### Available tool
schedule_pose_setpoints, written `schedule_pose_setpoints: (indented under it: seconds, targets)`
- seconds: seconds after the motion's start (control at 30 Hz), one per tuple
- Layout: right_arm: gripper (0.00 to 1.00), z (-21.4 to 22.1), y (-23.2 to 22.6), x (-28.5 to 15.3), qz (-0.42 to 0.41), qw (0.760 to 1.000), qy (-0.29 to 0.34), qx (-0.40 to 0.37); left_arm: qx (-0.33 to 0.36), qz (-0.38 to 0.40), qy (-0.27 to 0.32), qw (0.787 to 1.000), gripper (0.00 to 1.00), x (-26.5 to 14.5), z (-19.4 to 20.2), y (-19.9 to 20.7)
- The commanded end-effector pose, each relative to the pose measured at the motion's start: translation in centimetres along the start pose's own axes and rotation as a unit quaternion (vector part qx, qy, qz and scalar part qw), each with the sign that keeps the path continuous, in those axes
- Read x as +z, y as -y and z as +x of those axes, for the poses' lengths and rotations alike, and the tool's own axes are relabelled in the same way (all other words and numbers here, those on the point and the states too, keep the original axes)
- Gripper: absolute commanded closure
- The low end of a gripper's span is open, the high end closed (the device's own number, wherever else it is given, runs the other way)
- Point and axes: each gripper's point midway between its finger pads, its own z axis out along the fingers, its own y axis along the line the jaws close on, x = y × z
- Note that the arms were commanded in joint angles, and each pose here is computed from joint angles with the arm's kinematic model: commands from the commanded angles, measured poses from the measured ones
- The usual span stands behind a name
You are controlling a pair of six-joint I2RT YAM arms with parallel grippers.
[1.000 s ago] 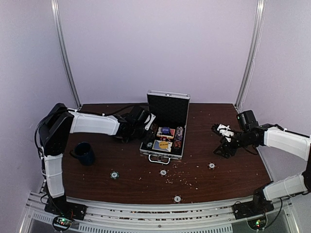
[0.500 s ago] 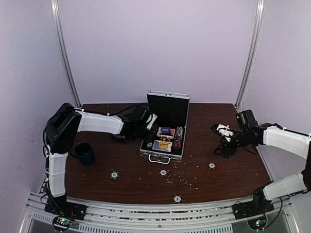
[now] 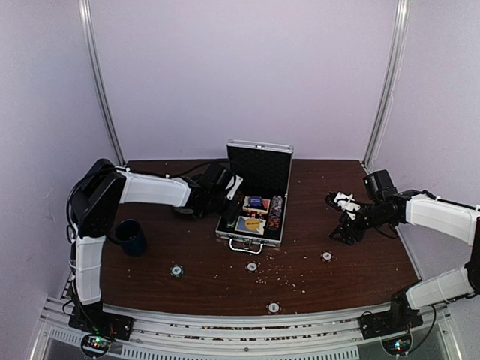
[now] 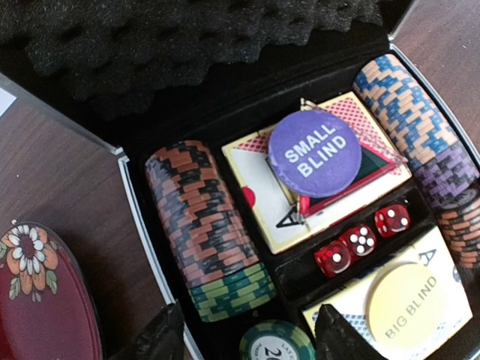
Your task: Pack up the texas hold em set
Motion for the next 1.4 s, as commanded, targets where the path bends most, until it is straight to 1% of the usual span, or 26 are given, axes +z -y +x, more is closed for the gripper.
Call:
schedule_pose_setpoints:
  seconds: [0.0,0.1,0.27,0.43,0.67,0.87,1.1,1.23,1.37]
  targets:
    - [0.27,-0.9,0.3,-0.3,0.003,1.0,0.006,-0.009,-0.005,0.024,0.024,0.999,0.37,-3.3,-2.5,0.2]
    - [0.27,-0.8,0.3,-0.3,0.002,1.0,0.005,-0.01,0.006,0.047,-0.015,0.999,0.36,-4.2,-1.7,0.9]
    - [0.27,-1.0,0.2,-0.3,0.001,1.0,0.005,-0.011,0.022,0.037,-0.067,0.997,0.35,-4.9,0.1,0.5]
    - [0.27,-1.0,0.1,-0.3,0.0,1.0,0.005,-0.013,0.034,0.044,-0.111,0.992,0.34,-3.9,2.0,0.7]
    - [0.27,-1.0,0.1,-0.5,0.002,1.0,0.006,-0.014,0.048,0.06,-0.137,0.988,0.34,-2.3,3.1,1.4]
    - [0.27,-0.8,0.1,-0.3,0.0,1.0,0.002,-0.014,0.052,0.055,-0.17,0.983,0.34,-0.9,3.6,0.6]
    - [0.27,-0.6,0.1,-0.2,0.0,1.0,-0.002,-0.014,0.086,0.09,-0.218,0.968,0.34,-1.8,4.8,0.7]
    - [0.27,-0.6,0.1,0.0,-0.003,1.0,-0.006,-0.014,0.097,0.095,-0.239,0.961,0.34,-2.3,5.8,0.6]
    - [0.27,-0.5,0.0,0.1,-0.005,1.0,-0.008,-0.015,0.1,0.108,-0.241,0.959,0.34,-2.1,6.1,1.0]
